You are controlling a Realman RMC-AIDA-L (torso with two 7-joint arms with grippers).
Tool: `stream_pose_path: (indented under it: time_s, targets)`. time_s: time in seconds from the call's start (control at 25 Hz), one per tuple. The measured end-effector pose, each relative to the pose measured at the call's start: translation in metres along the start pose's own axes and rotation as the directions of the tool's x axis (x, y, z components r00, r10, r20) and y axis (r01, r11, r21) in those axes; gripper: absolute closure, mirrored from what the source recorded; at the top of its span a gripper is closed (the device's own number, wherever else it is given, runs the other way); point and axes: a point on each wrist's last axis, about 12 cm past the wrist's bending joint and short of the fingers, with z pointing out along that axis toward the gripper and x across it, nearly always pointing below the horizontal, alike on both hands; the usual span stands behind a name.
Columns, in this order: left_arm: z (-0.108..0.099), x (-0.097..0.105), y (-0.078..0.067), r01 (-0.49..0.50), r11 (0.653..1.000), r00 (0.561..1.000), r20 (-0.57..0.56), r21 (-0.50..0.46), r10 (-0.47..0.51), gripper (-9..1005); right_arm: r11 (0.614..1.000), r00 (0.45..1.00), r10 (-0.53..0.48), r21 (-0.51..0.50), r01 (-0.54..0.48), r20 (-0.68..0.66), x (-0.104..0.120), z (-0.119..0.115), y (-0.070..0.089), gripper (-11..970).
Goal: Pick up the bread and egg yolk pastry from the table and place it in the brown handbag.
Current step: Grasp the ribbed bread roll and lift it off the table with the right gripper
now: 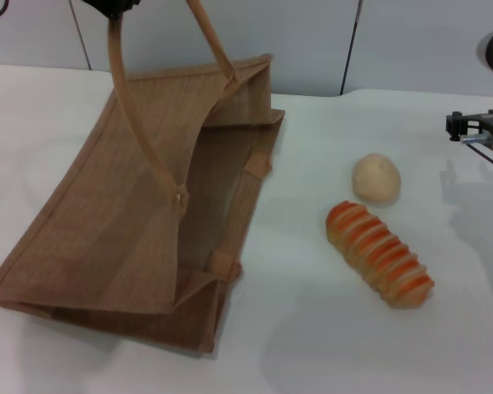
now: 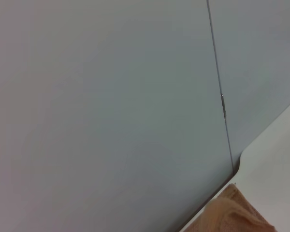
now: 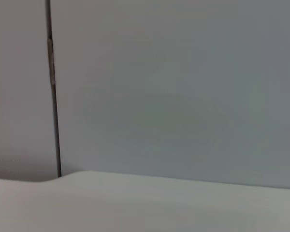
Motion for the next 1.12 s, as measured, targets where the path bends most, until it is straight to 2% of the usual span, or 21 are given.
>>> stream_pose_path:
  time_s: [0.2, 0.64, 0.96, 1.12]
  targets:
    - [0.0, -0.001, -0.001, -0.001, 1.0, 1.0, 0.004, 0.002, 0.001, 877, 1.0, 0.999, 0.029, 0.012, -0.029, -0.014, 0.004, 0.006, -0.004, 462]
    - [0.004, -0.003, -0.002, 0.002, 1.0, 1.0, 0.021, 0.022, -0.003, 876, 0.995, 0.994, -0.025, 0.098, 0.036, -0.107, 0.013, 0.03, -0.011, 454]
    - [0.007, 0.002, -0.001, 0.016, 1.0, 1.0, 0.014, 0.022, -0.016, 876, 0.995, 0.999, 0.035, 0.09, -0.032, -0.036, 0.008, 0.032, -0.014, 452]
    - [0.01, 0.002, 0.0, 0.02, 0.999, 1.0, 0.008, 0.029, -0.02, 876, 0.997, 0.997, 0.069, 0.034, -0.07, 0.023, 0.004, 0.032, -0.01, 452]
